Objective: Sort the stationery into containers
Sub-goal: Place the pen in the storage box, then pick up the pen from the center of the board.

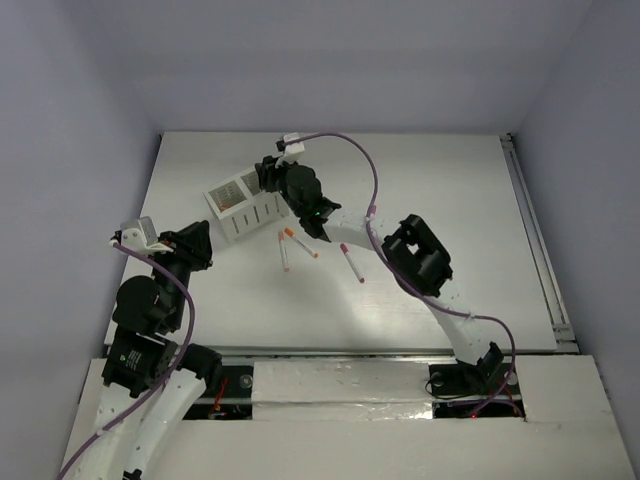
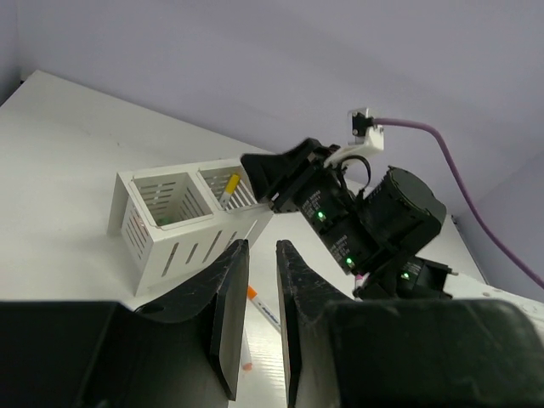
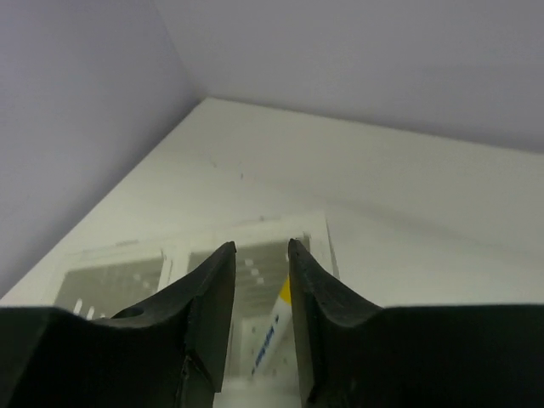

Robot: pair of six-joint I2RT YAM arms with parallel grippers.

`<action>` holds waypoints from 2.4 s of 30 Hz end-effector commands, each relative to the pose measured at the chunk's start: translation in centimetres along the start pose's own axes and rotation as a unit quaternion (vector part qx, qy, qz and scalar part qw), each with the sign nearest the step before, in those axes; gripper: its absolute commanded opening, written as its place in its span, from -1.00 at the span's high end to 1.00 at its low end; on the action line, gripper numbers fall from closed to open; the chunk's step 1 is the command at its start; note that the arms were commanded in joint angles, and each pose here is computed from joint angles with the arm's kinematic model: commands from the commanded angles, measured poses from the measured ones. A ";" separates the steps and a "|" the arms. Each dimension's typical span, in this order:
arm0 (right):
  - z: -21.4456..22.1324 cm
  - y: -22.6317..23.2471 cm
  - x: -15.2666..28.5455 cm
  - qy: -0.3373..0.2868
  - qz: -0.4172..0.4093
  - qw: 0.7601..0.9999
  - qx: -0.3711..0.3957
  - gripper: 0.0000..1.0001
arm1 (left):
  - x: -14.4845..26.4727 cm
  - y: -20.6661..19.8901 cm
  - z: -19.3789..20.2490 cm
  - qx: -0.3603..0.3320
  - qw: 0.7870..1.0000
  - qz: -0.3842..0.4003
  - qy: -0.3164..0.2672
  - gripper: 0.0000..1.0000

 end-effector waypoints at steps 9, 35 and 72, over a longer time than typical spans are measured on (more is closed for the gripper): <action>-4.1 1.5 13.4 0.107 -0.025 0.991 -0.079 1.00 | -0.3 -0.3 -0.6 0.000 1.000 0.007 -0.014 0.66; 9.0 -1.7 13.7 0.394 0.105 0.912 0.053 0.06 | -0.4 -0.4 -0.5 -0.003 1.000 0.012 -0.013 0.67; -6.2 7.7 9.2 0.008 0.041 0.998 0.040 1.00 | -0.4 -0.6 -0.4 -0.004 1.000 0.015 -0.007 0.66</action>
Point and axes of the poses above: each gripper's point midway between its finger pads, its own x axis back along the fingers, its own y axis along the line the jaws close on, z = x × y, the point moved 9 cm from there along x, back along the fingers, and after that the axes turned 15 degrees about -x, right-handed, at the moved point
